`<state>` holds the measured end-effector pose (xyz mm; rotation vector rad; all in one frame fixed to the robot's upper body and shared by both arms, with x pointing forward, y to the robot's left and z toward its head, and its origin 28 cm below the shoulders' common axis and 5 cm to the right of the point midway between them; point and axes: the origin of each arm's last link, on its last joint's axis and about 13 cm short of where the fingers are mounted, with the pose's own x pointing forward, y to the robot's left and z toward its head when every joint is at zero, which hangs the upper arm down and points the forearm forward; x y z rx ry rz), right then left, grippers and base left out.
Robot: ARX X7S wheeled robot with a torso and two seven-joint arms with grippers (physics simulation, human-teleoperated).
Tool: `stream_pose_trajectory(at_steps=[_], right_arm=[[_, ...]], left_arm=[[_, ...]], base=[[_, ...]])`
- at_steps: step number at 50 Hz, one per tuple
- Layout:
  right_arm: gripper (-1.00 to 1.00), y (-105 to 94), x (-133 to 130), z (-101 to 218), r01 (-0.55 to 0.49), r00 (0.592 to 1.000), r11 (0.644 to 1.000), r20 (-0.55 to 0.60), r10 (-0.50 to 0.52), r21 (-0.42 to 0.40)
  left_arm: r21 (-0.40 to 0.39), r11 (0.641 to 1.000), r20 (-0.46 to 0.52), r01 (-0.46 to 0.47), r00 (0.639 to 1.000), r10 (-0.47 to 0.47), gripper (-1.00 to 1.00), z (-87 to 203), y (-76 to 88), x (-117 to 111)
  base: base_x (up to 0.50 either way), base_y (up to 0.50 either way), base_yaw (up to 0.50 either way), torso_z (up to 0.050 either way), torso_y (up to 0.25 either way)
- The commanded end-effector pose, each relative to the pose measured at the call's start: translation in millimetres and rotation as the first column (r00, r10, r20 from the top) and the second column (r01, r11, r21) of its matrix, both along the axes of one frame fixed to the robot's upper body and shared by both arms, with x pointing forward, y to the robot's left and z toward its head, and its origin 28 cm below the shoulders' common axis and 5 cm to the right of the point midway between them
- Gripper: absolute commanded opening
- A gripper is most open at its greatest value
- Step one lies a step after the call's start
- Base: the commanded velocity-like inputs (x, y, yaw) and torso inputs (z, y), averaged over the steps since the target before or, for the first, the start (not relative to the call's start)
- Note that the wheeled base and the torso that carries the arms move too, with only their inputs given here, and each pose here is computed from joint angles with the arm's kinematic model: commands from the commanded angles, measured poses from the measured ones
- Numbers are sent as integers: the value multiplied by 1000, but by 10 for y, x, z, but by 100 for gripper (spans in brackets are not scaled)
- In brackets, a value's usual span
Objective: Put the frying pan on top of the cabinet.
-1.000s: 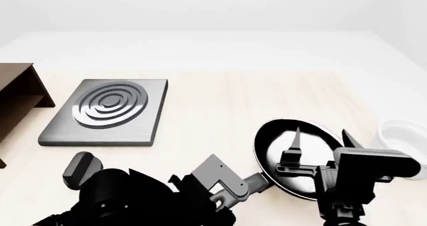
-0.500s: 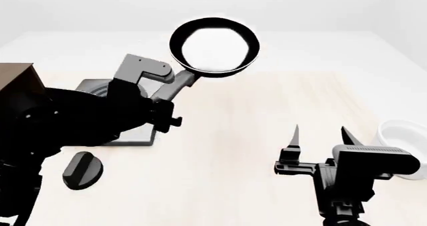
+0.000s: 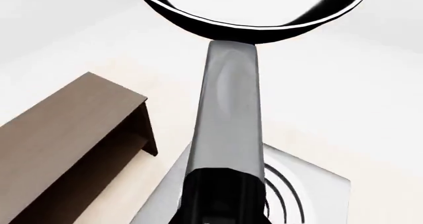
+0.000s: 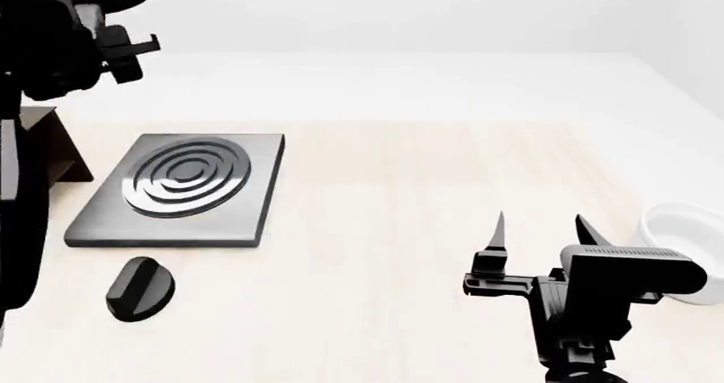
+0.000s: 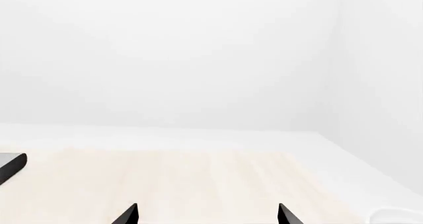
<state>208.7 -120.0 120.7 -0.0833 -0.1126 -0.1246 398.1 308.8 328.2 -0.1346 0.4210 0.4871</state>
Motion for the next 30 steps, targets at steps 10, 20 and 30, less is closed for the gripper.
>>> stream_pose_trajectory(at_steps=[10,20,30], right_arm=[[100,2,-6,6,-1,1000,1000,1,1,0],[100,-2,-11,1,1,1000,1000,1,-1,1],[100,-3,-12,-10,0,1000,1000,-2,0,3]], left_arm=[[13,915,-76,-404,912,403,-100,-43,374,-85],[41,897,-114,-440,890,441,-100,-130,425,-103],[56,848,-163,-527,833,529,-100,-219,498,-127]], base=[[0,0,0,0,1],[0,0,-1,2,1],[0,0,-1,0,1]])
